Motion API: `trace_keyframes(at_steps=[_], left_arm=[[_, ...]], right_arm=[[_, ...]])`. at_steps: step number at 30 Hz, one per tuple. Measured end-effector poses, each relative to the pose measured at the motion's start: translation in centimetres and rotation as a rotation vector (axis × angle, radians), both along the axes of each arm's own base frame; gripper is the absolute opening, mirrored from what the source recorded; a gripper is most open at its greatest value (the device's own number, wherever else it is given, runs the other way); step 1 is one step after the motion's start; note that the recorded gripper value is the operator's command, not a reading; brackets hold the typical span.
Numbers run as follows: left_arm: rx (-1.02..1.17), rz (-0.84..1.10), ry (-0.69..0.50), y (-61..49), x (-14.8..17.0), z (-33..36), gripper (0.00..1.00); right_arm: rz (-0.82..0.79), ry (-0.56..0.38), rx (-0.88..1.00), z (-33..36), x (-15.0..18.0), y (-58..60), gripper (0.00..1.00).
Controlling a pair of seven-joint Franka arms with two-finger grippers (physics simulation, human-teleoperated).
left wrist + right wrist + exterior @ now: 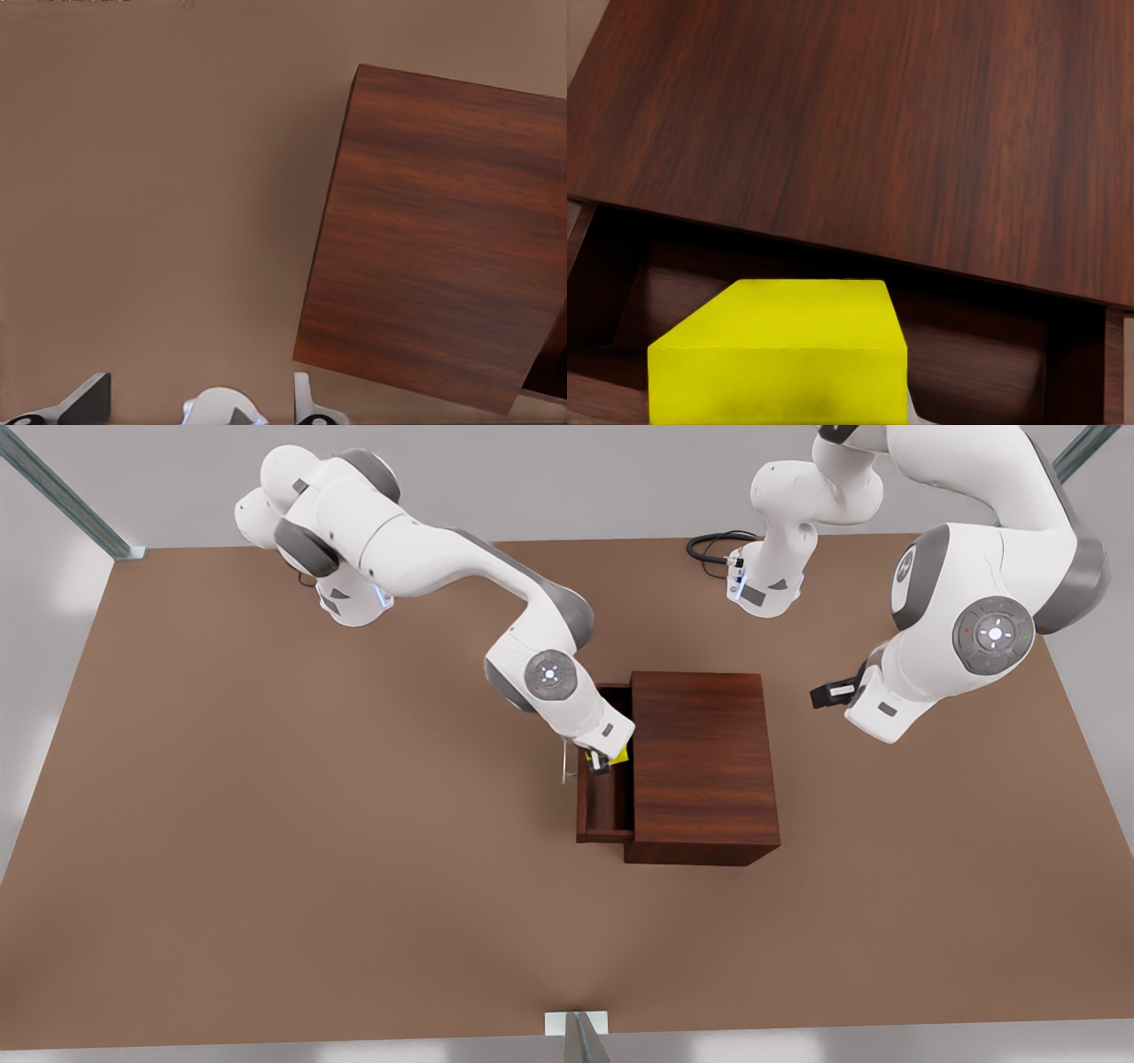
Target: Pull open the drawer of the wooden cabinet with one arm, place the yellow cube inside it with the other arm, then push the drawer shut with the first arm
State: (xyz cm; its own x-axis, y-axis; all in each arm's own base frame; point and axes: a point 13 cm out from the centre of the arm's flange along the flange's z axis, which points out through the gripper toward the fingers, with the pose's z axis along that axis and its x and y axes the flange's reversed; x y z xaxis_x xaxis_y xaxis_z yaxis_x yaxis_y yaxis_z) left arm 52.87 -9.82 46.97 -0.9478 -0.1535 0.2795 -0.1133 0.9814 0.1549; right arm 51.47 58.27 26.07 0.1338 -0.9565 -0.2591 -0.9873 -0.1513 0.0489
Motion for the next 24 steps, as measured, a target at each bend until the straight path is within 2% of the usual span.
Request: trace_keyframes(at_steps=[7,9,12,13,14,15,19,21,22,24], left_arm=[[-0.024,-0.079,0.007,-0.1,0.1,-0.1,1.0],[-0.03,-0.097,0.009,-0.1,0.1,-0.1,1.0],[-0.037,-0.12,0.012,-0.1,0.1,-0.2,1.0],[-0.039,-0.127,0.015,-0.2,0.1,-0.3,0.75],[-0.041,-0.133,0.022,-0.2,0.0,-0.6,0.34],[-0.045,-0.139,0.037,-0.6,-0.3,-1.3,0.23],[-0.082,-0.132,0.091,-4.8,-2.3,-4.8,0.21],[-0.107,-0.092,0.084,-8.1,-3.0,-6.3,0.21],[-0.122,-0.053,0.068,-9.6,-2.9,-6.7,0.21],[-0.144,0.05,0.038,-12.5,-2.8,-7.8,0.21]], right_arm=[[0.017,0.016,-0.008,-2.2,-1.0,0.7,0.63],[0.017,0.017,-0.008,-2.4,-1.0,0.7,1.0],[0.014,0.016,-0.007,-2.5,-1.0,0.8,1.0],[0.013,0.015,-0.007,-2.5,-0.9,0.8,1.0],[0.012,0.015,-0.006,-2.4,-0.9,0.8,1.0],[0.012,0.015,-0.006,-2.4,-1.0,0.8,1.0],[0.007,0.008,-0.001,-1.7,-0.8,0.8,1.0],[-0.016,-0.008,0.013,2.6,0.2,-0.7,1.0],[-0.064,-0.002,0.001,5.1,2.1,-3.8,1.0],[-0.295,0.059,-0.095,7.7,9.3,-18.0,1.0]])
